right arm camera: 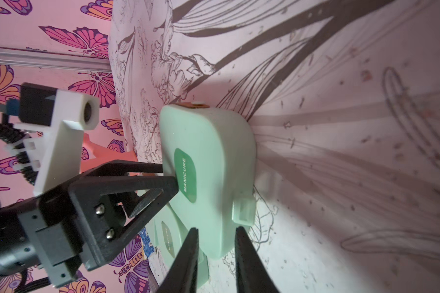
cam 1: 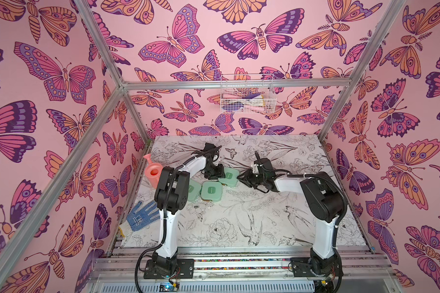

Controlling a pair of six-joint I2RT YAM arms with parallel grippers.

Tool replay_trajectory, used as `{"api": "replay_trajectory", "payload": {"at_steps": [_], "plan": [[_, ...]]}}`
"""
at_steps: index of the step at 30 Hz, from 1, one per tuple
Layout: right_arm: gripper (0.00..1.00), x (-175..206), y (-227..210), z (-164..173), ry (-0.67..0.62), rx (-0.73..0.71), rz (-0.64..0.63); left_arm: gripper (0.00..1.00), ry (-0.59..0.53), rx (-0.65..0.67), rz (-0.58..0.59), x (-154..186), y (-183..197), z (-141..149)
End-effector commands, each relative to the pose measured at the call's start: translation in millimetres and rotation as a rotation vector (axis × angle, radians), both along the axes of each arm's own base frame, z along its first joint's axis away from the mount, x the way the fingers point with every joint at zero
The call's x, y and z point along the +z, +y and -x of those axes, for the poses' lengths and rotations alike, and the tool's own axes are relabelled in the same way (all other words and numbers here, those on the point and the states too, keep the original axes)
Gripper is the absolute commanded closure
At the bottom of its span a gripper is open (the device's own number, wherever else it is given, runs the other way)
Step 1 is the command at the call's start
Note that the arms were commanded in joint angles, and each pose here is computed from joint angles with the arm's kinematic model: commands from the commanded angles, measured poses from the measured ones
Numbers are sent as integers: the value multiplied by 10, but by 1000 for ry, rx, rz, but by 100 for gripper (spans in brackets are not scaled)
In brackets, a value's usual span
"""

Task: Organize nail clipper sets
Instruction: Close the storage box at the center of the board.

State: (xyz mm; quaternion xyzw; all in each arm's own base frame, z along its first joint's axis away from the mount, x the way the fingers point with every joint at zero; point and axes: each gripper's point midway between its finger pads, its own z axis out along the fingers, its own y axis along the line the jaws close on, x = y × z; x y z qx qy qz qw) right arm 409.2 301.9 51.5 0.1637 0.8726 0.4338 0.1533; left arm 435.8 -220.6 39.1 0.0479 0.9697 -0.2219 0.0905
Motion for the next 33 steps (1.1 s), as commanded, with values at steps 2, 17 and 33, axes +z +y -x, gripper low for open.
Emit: {"api": "replay_trajectory", "payload": {"at_steps": [2,17,33], "plan": [[73,-58,-15,-91,0,-12,17,52,47,-7,-34,-205,53,86],[72,-12,-32,-74,-5,-9,29,51,41,-10,-34,-197,56,82],[71,85,-38,-93,-17,10,83,51,39,-11,-26,-184,42,78]]}}
